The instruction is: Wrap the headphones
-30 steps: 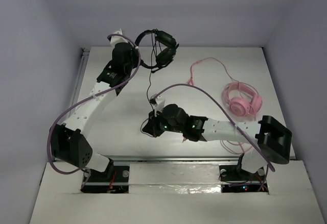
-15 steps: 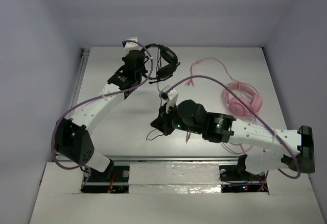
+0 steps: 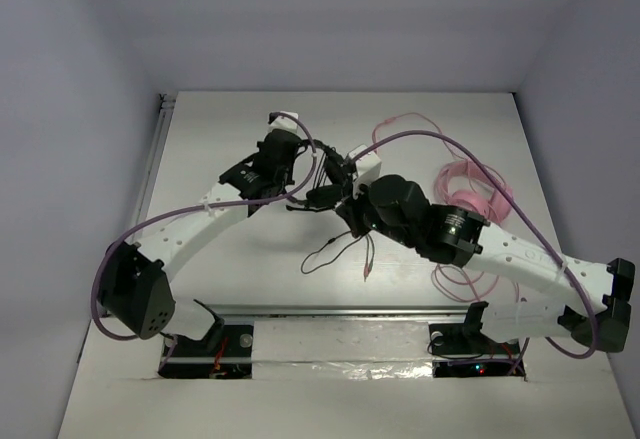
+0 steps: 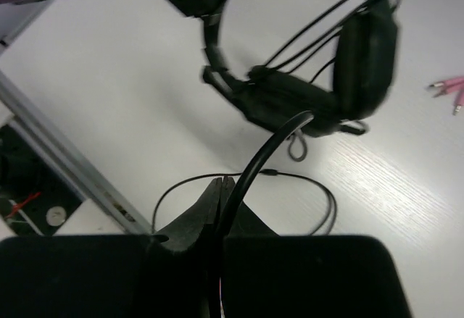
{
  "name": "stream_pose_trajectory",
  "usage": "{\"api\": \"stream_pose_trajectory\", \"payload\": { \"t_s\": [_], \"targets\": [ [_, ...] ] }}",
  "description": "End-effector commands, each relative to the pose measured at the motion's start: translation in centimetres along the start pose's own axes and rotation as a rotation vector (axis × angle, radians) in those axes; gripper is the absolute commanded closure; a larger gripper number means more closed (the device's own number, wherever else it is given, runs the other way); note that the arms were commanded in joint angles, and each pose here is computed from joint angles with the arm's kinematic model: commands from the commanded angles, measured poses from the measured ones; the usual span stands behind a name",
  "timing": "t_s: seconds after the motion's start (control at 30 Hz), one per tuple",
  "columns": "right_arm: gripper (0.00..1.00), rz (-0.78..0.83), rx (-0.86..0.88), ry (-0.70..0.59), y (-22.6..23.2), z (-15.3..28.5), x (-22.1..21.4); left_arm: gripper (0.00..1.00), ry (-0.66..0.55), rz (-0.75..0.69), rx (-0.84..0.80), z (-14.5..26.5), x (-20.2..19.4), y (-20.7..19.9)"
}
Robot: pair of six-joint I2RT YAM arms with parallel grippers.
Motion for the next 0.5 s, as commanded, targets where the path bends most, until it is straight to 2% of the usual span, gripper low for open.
{"api": "stream_pose_trajectory", "payload": {
  "t_s": [0.0,0.13,0.23,0.33,0.4,0.47],
  "targets": [
    [1.00,0.047,-0.058,-0.026,-2.5,1.1,1.5,1.00,-0.007,-0.012,-0.067,2.2,0.6,0.6],
    [1.00,0.028,-0.034,-0.085,-3.9,1.5,3.4,1.00,0.064,-0.056,-0.116,2.1,-1.5,0.5],
    [1.00,0.040,-0.055,-0.068,-4.4,0.8,3.8,1.00,0.113,-0.102,-0.178,2.1,-2.7,-0.7],
    [1.00,0.039,-0.039,-0.086,-4.1,0.6,5.1,1.00,0.141,-0.117,-0.130,1.7,-3.3,-0.9],
    [1.00,0.026,0.012,-0.090,-3.4,1.0,5.8,1.00,0.121,-0.067,-0.069,1.3,-2.7,-0.2],
    [1.00,0.017,0.052,-0.096,-3.0,1.7,5.7,1.00,0.109,0.011,-0.136,1.4,-0.9,-0.2]
  ]
}}
Point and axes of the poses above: each gripper's point midway between its finger pads, its own z axis back along the fingers, its own y axis along the line the jaws close on, x = y × z, the point moved 5 cm from there along z, back along the fingers, and after that the axes turned 11 degrees about z, right-handed, at the moved point
